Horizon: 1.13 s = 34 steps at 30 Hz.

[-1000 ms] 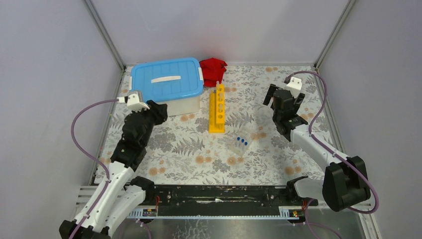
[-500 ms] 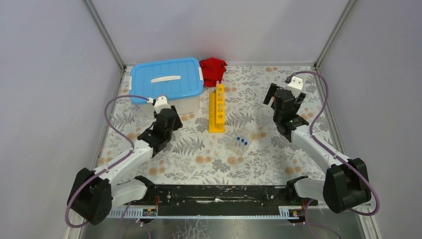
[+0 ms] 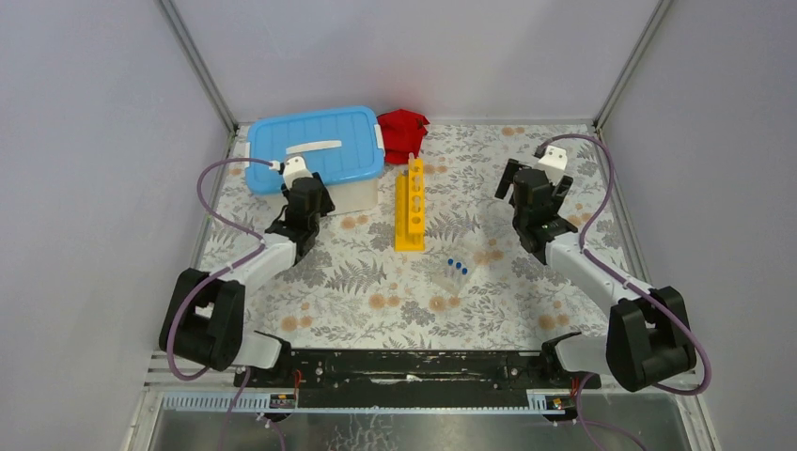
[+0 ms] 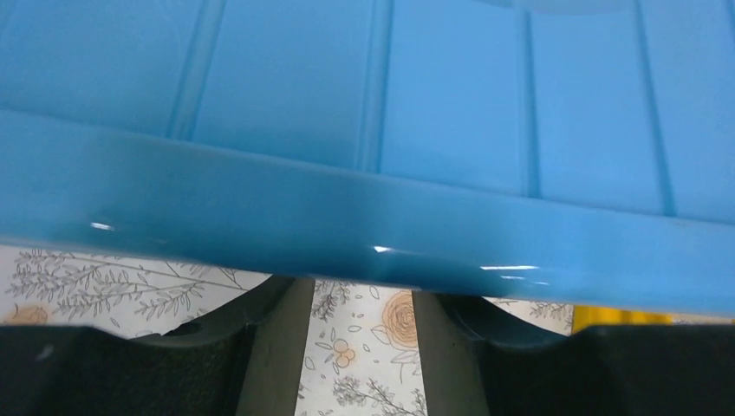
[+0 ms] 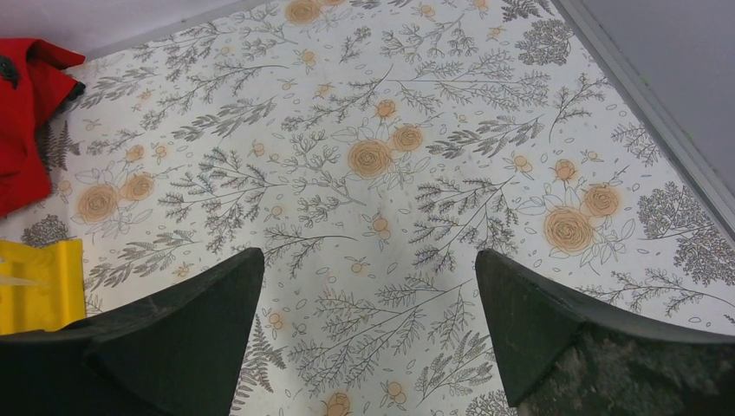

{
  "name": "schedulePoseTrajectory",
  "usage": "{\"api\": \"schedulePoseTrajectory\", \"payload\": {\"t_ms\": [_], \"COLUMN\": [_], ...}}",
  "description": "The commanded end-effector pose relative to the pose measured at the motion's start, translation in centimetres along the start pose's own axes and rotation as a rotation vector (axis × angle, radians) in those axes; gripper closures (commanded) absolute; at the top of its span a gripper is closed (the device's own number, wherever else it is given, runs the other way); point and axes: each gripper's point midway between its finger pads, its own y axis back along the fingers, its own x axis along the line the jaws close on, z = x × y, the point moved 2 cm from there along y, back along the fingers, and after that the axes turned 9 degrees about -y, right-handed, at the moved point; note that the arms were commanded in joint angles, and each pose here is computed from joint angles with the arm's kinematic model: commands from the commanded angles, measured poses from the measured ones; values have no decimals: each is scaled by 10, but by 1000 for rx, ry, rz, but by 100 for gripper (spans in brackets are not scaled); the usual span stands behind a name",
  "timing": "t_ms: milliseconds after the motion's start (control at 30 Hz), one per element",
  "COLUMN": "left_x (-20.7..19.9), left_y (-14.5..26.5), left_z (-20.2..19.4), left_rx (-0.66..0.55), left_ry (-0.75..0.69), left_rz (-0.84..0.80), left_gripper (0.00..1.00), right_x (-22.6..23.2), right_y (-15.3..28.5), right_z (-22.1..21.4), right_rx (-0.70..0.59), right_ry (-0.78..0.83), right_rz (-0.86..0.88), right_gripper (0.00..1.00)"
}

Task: Organize the chemistry lab equipment
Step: Reset both arms

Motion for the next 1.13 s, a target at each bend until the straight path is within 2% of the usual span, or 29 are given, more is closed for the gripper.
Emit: {"api": "schedulePoseTrajectory", "payload": {"t_ms": [0, 300, 500, 633, 667, 700, 800, 967, 1100], "left_x": [-3, 7, 9, -4, -7, -8, -3, 14, 11], "left_y": [-18, -58, -74, -50, -41, -33, -12, 10, 20], "left_z": [38, 55, 51, 48, 48, 46, 41, 29, 27], "left_rx": [-125, -124, -92, -130, -147, -156, -184, -207, -217], "left_ry": [-4, 7, -16, -12, 0, 10, 28, 18, -15], "left_rz": [-44, -62, -99, -232, -264, -287, -281, -170, -143], "left_gripper": [48, 48, 46, 32, 9, 2, 1, 1, 1], "right_x": [6, 8, 5, 2, 1, 0, -4, -10, -14], "right_y": [-5, -10, -16, -24, -25, -27, -27, -20, -14], "right_z": [9, 7, -1, -6, -8, -11, -18, -20, -21], "right_rx": [-43, -41, -27, -11, -3, 5, 21, 22, 21], "right_ry": [-37, -27, 1, 30, 42, 50, 58, 50, 36], "right_rz": [13, 8, -17, -62, -77, -88, -105, -103, -99], "right_gripper": [0, 0, 0, 0, 0, 0, 0, 1, 1]}}
